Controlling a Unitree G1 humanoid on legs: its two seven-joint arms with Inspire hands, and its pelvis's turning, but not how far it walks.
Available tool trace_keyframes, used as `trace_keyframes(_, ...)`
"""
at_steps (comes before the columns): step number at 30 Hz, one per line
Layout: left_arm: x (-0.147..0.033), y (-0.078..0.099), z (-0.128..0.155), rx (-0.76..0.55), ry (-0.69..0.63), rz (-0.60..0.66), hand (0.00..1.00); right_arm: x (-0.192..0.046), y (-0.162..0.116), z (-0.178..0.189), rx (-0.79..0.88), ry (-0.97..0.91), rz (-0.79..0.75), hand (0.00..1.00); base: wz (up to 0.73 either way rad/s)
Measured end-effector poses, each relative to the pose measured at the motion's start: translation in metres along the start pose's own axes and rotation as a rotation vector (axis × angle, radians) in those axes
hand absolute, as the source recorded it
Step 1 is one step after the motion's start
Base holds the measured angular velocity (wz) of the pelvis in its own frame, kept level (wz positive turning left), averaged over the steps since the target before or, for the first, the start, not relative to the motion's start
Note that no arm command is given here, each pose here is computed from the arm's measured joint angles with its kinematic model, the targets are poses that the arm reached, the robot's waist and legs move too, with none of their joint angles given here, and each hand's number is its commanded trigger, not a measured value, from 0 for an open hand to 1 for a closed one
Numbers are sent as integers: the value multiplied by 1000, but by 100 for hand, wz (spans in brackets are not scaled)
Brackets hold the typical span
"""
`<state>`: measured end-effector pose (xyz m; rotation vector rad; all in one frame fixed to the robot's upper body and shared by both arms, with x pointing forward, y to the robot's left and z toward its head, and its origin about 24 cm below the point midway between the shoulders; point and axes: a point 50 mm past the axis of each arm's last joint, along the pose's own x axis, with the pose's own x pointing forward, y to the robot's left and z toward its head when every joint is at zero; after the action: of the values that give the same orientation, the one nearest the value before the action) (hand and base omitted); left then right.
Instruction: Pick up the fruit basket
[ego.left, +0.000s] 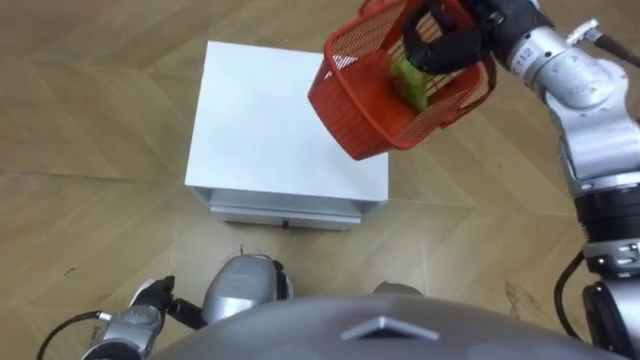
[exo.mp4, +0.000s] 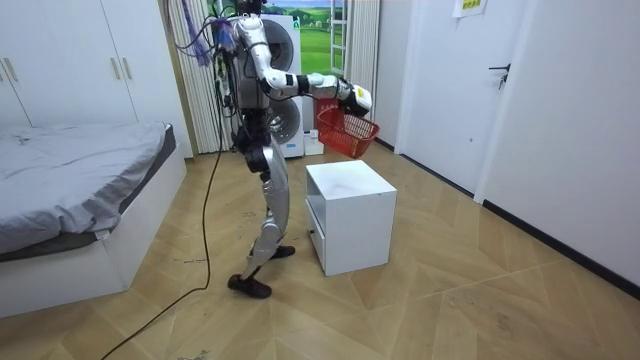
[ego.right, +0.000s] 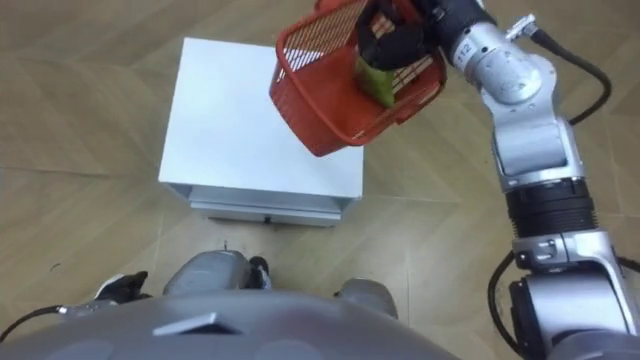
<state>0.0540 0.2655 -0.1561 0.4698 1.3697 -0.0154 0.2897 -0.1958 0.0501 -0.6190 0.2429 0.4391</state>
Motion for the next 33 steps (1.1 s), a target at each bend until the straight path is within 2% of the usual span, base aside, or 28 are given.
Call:
trace_keyframes(5,1,15,14,41,-38,41,0,1,7,-19,39,76,27,100,25)
trace_keyframes(9,2,6,13,38,-20,43,0,2,14,-21,40,90,60,100,14)
trace_keyframes(14,1,-2,-2,38,37,21,0,5,31,-28,45,125,191,100,17)
trace_keyframes(26,1,-3,-8,49,50,-9,0,13,39,-38,73,181,250,100,9)
trace_keyframes(27,1,-3,-8,49,51,-10,0,13,40,-39,75,183,251,47,11)
trace_keyframes(28,1,-3,-8,49,52,-13,0,13,41,-40,80,189,254,0,6)
trace_keyframes(33,0,-7,-12,47,67,-24,0,15,49,-44,88,207,277,0,1)
